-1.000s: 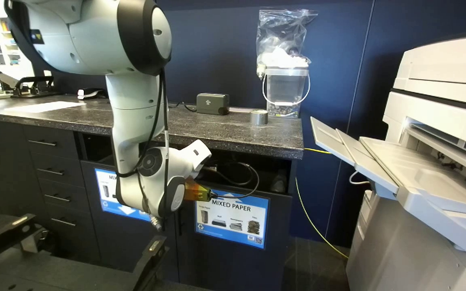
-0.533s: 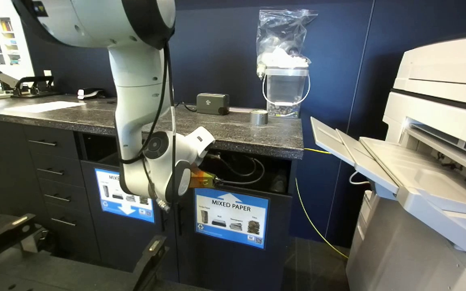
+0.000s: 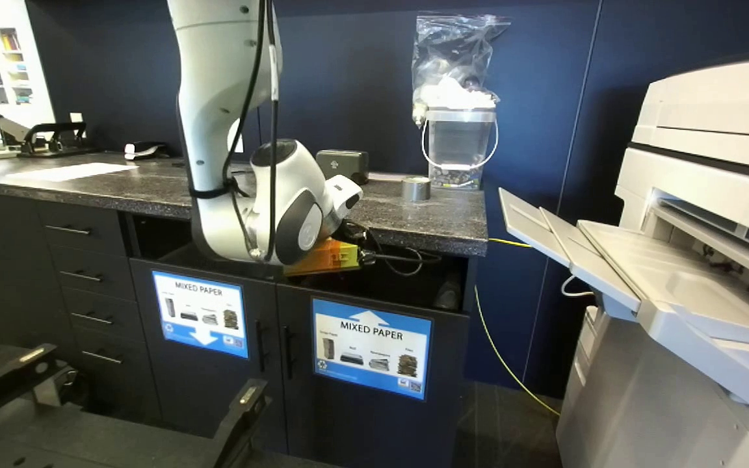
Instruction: Put the tissues into the rubbish bin.
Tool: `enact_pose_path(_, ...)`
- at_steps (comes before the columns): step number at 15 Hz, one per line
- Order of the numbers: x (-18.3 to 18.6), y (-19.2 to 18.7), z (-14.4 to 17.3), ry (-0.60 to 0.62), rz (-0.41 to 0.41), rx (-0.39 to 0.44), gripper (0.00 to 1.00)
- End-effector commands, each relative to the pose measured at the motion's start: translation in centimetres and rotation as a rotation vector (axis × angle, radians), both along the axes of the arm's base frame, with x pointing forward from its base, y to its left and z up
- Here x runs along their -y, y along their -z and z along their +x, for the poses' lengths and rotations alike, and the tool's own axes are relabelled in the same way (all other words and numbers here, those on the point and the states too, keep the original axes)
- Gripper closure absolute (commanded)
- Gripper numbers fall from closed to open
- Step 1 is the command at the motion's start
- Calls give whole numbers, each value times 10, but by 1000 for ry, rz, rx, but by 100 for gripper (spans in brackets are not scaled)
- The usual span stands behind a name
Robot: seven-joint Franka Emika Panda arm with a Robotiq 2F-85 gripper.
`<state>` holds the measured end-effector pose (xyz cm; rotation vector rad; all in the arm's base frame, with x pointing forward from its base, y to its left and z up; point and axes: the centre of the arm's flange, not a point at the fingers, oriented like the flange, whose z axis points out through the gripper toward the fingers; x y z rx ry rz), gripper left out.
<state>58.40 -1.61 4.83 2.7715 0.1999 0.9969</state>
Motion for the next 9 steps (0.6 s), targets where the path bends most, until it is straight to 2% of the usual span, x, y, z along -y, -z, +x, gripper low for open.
enact_pose_path(1, 5, -82, -25, -45, -47, -191, 0)
enact_pose_path(6, 1, -150, -37, -96, -116, -439, 0)
enact_pose_path(9, -7, -202, -50, -116, -156, -480, 0)
